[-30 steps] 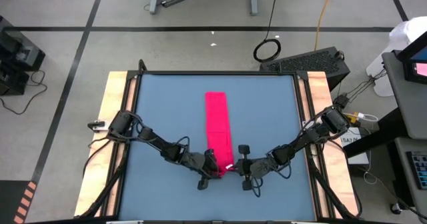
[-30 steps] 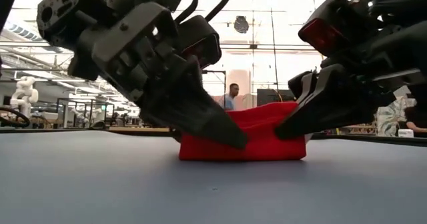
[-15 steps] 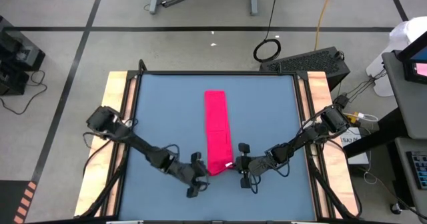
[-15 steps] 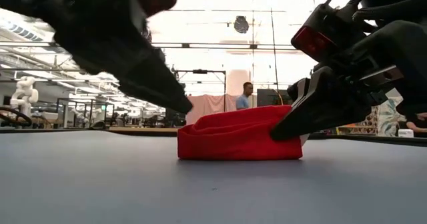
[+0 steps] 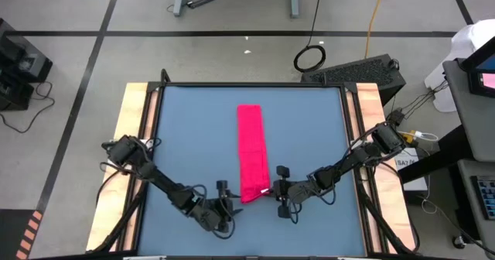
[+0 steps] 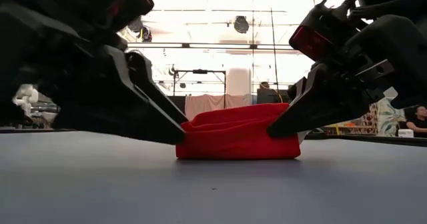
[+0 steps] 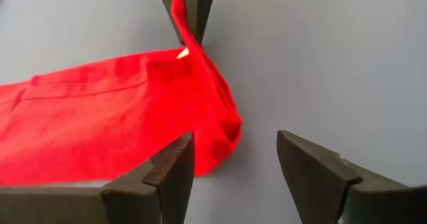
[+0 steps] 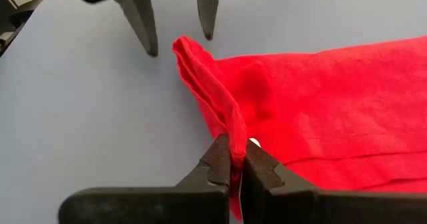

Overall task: Roll towel
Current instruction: Roll the red towel

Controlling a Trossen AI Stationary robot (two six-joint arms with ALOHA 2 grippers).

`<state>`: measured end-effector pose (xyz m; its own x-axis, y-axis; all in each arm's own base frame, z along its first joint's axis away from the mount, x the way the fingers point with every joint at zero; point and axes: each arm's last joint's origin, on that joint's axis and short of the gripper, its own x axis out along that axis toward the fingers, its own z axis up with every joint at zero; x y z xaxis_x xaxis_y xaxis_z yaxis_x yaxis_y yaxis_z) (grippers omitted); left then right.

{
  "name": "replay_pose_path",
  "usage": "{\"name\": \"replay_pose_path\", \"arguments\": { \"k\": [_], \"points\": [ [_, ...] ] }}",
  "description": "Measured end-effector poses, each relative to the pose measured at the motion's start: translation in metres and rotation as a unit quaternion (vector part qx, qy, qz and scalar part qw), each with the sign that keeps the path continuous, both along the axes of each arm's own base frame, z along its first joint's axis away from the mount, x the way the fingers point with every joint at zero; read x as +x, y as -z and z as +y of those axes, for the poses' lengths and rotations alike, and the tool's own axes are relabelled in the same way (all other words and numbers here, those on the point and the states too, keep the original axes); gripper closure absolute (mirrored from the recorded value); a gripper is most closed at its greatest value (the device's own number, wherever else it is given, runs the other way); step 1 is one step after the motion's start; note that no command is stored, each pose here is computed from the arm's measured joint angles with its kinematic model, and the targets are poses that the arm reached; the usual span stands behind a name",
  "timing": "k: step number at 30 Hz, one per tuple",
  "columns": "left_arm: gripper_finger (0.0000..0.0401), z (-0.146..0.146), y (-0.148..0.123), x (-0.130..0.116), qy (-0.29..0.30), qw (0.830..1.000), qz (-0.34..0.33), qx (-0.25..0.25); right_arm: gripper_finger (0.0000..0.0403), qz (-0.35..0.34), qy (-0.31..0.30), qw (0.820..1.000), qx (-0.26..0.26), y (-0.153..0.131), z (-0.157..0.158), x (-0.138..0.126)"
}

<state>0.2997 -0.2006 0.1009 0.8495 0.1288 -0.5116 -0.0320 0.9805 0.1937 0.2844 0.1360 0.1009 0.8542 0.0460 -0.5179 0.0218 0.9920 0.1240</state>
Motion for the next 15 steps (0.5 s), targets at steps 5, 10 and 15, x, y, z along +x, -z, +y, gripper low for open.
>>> {"name": "replay_pose_path", "arguments": {
  "k": [5, 10, 15],
  "points": [
    [0.0188, 0.009, 0.004, 0.009, -0.015, 1.0, -0.01, -0.004, 0.0403, 0.0, 0.002, 1.0, 0.003, 0.0, 0.0, 0.0],
    [0.0242, 0.022, 0.006, 0.017, -0.025, 0.997, 0.008, -0.066, 0.0402, -0.01, 0.003, 1.0, 0.01, -0.002, 0.0, 0.001],
    [0.0354, 0.026, 0.004, 0.02, -0.01, 0.995, 0.019, -0.1, 0.0402, -0.01, 0.008, 1.0, 0.02, -0.002, 0.001, 0.001]
  ]
}}
